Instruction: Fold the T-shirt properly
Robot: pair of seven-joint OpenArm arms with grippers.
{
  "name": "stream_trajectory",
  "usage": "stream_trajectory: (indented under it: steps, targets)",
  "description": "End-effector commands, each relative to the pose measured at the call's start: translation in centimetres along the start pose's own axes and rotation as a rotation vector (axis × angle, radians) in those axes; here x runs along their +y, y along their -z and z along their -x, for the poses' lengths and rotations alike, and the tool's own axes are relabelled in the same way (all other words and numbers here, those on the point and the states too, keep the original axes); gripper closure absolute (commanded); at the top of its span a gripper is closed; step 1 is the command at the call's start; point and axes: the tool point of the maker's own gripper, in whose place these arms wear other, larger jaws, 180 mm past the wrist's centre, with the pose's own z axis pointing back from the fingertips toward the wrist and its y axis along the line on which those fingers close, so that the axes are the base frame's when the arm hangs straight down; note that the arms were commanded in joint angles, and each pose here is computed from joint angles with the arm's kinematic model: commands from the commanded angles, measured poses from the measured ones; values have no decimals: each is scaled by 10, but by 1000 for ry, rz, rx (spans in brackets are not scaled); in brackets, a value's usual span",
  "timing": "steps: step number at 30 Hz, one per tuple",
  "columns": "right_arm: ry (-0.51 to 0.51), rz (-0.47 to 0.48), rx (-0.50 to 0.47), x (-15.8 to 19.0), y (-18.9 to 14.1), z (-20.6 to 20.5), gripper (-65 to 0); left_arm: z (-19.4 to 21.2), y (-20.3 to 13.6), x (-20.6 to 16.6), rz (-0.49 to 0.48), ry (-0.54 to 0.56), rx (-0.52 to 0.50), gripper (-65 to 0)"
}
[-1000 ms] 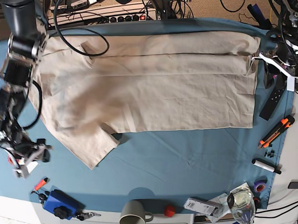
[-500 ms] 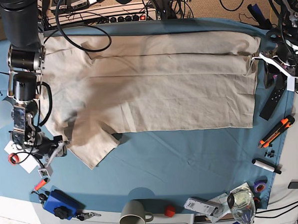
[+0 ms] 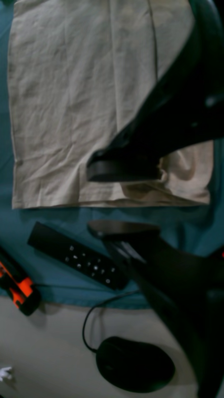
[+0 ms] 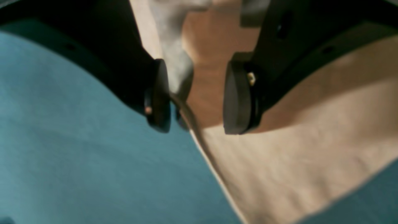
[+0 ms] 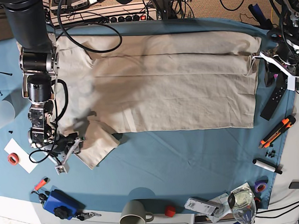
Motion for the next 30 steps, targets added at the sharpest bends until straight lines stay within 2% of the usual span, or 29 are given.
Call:
stream_trajectory:
  steps: [1,8,10,13,16,21,25,30]
  targets:
    - [3,30,-74,-15,-10,-30,-276,-9,-4,0,2,17,-32,-216]
    - [19,81,-49,-27,-11,-22,-267,-7,-4,0,2,14,-27,-216]
    - [29,96,-34,-28,-9,-14,-211,-7,-4,-1,3,14,-27,-215]
    - [32,126,-2,-32,-7,1,-166,-7,-4,0,2,14,-27,-215]
    - [29,121,37,-28,-4,19,-120,-7,-4,0,2,14,-27,-216]
    - [34,114,139,-24,-3,49,-5,-7,-4,0,2,14,-27,-215]
    - [40,130,220,-31,-9,64,0,-7,-4,0,2,15,-28,-216]
    - [80,143,235,-43,-23,57,0,-8,-4,0,2,14,-30,-215]
